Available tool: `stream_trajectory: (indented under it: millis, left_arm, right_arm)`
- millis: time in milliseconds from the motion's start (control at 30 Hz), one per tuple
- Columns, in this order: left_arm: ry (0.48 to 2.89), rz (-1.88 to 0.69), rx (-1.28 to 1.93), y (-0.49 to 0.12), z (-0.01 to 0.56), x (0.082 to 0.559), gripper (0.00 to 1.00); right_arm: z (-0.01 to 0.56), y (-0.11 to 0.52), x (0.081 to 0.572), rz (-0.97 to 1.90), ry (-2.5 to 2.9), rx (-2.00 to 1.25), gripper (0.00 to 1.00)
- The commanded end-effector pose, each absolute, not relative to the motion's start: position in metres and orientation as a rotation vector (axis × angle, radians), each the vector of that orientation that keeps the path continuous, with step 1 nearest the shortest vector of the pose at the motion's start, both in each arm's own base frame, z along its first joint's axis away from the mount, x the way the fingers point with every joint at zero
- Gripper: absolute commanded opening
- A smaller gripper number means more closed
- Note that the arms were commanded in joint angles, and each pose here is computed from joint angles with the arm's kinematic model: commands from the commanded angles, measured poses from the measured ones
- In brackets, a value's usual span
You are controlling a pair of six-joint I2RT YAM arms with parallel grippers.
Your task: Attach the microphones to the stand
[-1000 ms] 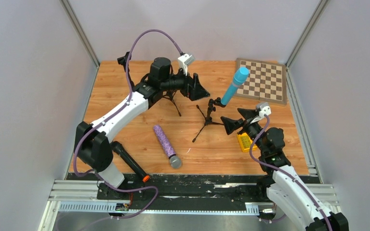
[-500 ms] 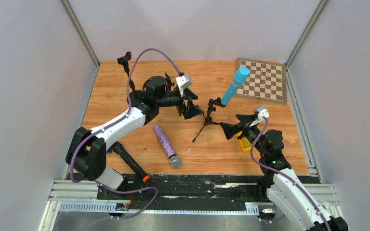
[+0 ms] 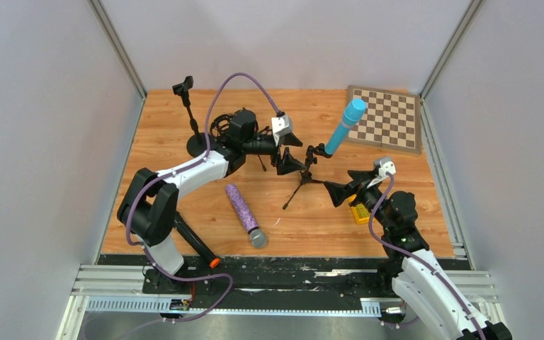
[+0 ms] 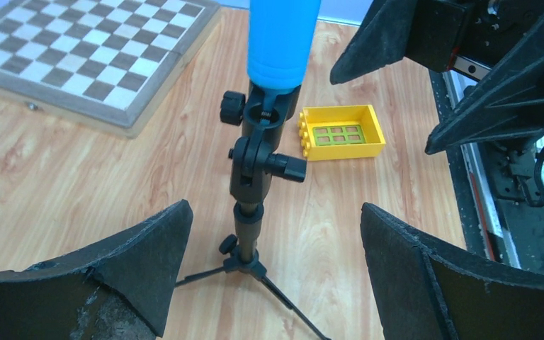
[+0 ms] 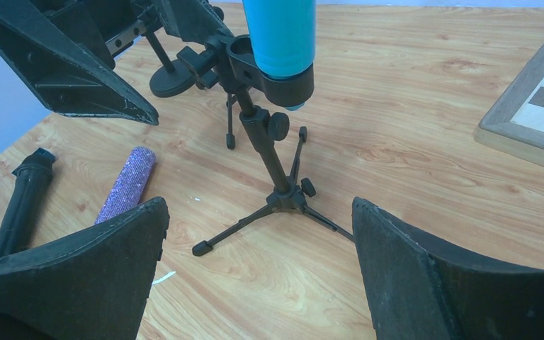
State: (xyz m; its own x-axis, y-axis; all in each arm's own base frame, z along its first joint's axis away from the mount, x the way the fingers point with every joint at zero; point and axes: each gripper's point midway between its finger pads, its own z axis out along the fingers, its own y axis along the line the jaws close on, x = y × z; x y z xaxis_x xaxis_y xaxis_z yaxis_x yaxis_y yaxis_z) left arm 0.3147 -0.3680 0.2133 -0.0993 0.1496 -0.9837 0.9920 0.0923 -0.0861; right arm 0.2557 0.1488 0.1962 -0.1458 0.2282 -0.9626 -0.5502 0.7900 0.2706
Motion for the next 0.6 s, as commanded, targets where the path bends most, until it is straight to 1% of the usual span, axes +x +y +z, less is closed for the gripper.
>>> stream_trajectory:
  millis: [0,67,167,333,500,567]
  left_arm:
    - [1.187,-1.072,1.295,-0.383,0.241,0.316,0.96]
    - [1.182,-1.066,1.294,-0.387,0.24,0.32,0.94]
    - [1.171,-1.062,1.303,-0.393,0.242,0.325,0.87]
    - [1.156,-1.042,1.33,-0.402,0.239,0.329,0.81]
    - [1.16,-1.039,1.354,-0.406,0.234,0.331,0.66]
    - [1.152,-1.045,1.364,-0.408,0.234,0.329,0.62]
  right_arm:
    - [0.203,0.145,0.257,0.671,1.561,-0.253,1.0]
    - [0.203,0.146,0.258,0.672,1.559,-0.253,1.0]
    - [0.205,0.146,0.258,0.672,1.557,-0.259,1.0]
    - [0.206,0.146,0.259,0.663,1.557,-0.26,1.0]
    - [0.206,0.146,0.259,0.664,1.557,-0.26,1.0]
    - [0.206,0.146,0.259,0.665,1.558,-0.261,1.0]
